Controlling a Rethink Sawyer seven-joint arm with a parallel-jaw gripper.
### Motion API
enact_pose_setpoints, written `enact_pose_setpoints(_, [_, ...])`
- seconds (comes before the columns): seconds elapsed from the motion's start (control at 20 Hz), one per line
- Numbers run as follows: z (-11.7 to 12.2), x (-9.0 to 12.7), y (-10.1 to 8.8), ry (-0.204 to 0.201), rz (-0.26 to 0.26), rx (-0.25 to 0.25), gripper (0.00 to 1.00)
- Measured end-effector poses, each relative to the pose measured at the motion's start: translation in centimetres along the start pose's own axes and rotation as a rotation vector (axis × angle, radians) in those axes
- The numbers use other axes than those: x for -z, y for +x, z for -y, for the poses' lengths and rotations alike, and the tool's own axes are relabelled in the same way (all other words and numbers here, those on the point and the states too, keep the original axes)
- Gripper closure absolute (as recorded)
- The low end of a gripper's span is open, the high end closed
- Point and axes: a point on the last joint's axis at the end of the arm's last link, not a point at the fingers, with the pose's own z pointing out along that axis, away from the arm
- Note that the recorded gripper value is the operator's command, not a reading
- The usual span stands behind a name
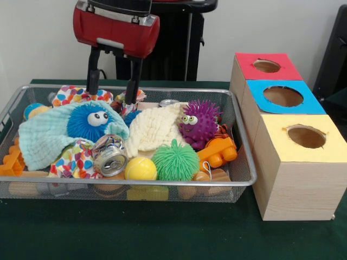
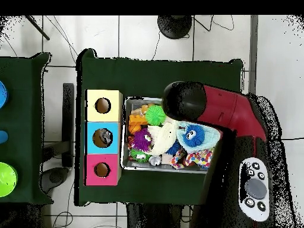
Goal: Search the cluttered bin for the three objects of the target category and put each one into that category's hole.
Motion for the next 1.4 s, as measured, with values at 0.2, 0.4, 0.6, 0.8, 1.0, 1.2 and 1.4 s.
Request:
enact_pose_setpoints(0.2, [0.2, -0.2, 0.5, -0.001, 0.009, -0.035, 0.0])
enact_pose_setpoints(0.4, [0.7, -0.2, 0.5, -0.004, 0.036, -0.116, 0.0])
enact_pose_setpoints(0.6, [1.1, -0.1, 0.5, -0.008, 0.053, -0.215, 0.0])
enact_pose_setpoints(0.8, [1.2, 0.1, 0.4, -0.009, 0.063, -0.302, 0.0])
enact_pose_setpoints(1.0, [1.1, -0.3, 0.7, -0.006, 0.058, -0.347, 0.0])
enact_pose_setpoints(1.2, [0.8, -1.4, 1.2, 0.0, 0.043, -0.343, 0.0])
enact_pose_setpoints(1.4, [0.8, -2.6, 1.6, 0.004, 0.039, -0.34, 0.0])
